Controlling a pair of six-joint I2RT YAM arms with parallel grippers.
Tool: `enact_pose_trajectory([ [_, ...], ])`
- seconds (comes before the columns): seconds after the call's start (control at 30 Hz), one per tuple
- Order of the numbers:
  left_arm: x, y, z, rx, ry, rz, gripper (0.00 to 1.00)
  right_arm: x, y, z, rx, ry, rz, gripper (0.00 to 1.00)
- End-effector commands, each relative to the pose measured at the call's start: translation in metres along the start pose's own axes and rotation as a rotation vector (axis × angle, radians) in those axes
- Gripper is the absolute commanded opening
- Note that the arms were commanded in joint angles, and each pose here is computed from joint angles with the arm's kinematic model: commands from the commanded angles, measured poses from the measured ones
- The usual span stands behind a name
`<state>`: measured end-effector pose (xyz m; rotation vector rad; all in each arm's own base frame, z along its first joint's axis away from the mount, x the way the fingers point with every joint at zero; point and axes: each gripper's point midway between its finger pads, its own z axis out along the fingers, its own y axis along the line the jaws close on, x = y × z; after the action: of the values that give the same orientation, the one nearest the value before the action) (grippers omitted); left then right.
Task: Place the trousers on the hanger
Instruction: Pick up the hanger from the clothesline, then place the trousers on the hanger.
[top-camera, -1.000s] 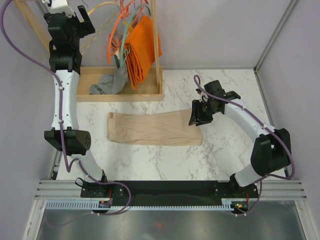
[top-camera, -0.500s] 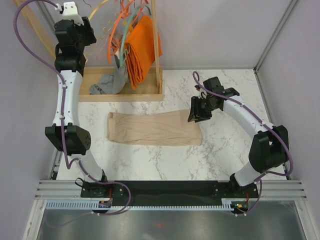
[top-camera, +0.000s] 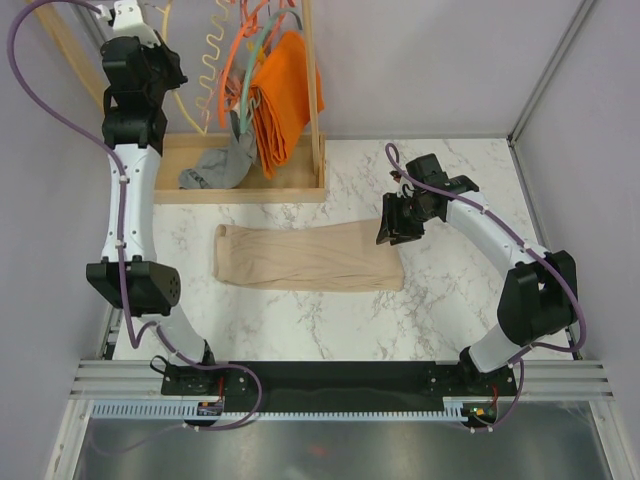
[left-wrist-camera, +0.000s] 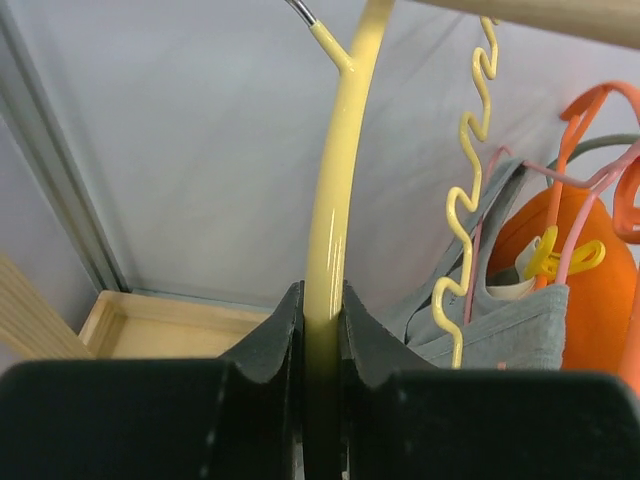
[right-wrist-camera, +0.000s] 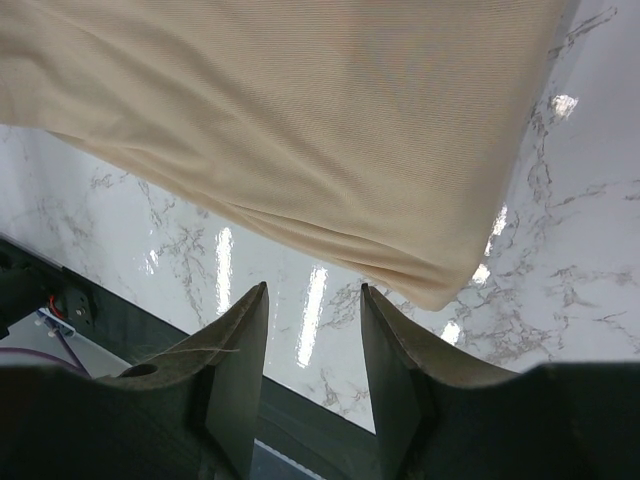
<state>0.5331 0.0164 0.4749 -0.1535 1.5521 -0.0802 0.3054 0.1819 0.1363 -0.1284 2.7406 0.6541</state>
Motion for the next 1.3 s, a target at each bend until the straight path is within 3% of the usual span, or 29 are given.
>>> enact_pose_trajectory([
  [0.0, -0.095, 0.001, -0.055, -0.048, -0.231, -0.114, 0.02, -0.010, 0.010, -0.016, -0.015, -0.059, -0.013, 0.49],
  [0.17, -0.104, 0.007, -0.085, -0.088, -0.244, -0.139, 0.02, -0.006, 0.012, -0.016, -0.031, -0.049, 0.000, 0.50],
  [0.4, -0.078, 0.010, -0.106, -0.111, -0.179, -0.188, 0.02, -0.002, 0.012, -0.013, -0.043, -0.029, -0.001, 0.49],
  [0.53, -0.042, 0.040, -0.123, -0.300, -0.096, -0.211, 0.02, -0.007, 0.015, -0.009, -0.055, -0.020, 0.007, 0.49],
  [0.73, 0.020, 0.101, -0.205, -0.663, -0.017, -0.205, 0.02, -0.004, 0.026, 0.000, -0.077, 0.019, -0.007, 0.50],
  [0.8, 0.038, 0.108, -0.236, -0.716, 0.013, -0.229, 0.02, 0.002, 0.033, 0.005, -0.084, 0.039, -0.033, 0.50],
  [0.9, 0.077, 0.099, -0.259, -0.655, 0.100, -0.265, 0.02, 0.010, 0.049, 0.012, -0.118, 0.073, -0.066, 0.51],
  [0.97, 0.136, 0.083, -0.268, -0.570, 0.272, -0.298, 0.02, 0.008, 0.063, 0.012, -0.158, 0.077, -0.095, 0.52],
  [1.0, 0.147, 0.073, -0.278, -0.514, 0.295, -0.335, 0.02, 0.006, 0.075, 0.011, -0.180, 0.071, -0.121, 0.52],
  [1.07, 0.201, 0.035, -0.282, -0.310, 0.459, -0.409, 0.02, 0.003, 0.088, 0.011, -0.217, 0.067, -0.125, 0.54],
  [1.13, 0.214, -0.009, -0.299, -0.079, 0.516, -0.515, 0.02, 0.000, 0.104, 0.009, -0.274, 0.063, -0.117, 0.57],
  [1.27, 0.239, -0.037, -0.330, 0.068, 0.566, -0.649, 0.02, -0.016, 0.148, 0.008, -0.464, 0.037, -0.006, 0.59],
])
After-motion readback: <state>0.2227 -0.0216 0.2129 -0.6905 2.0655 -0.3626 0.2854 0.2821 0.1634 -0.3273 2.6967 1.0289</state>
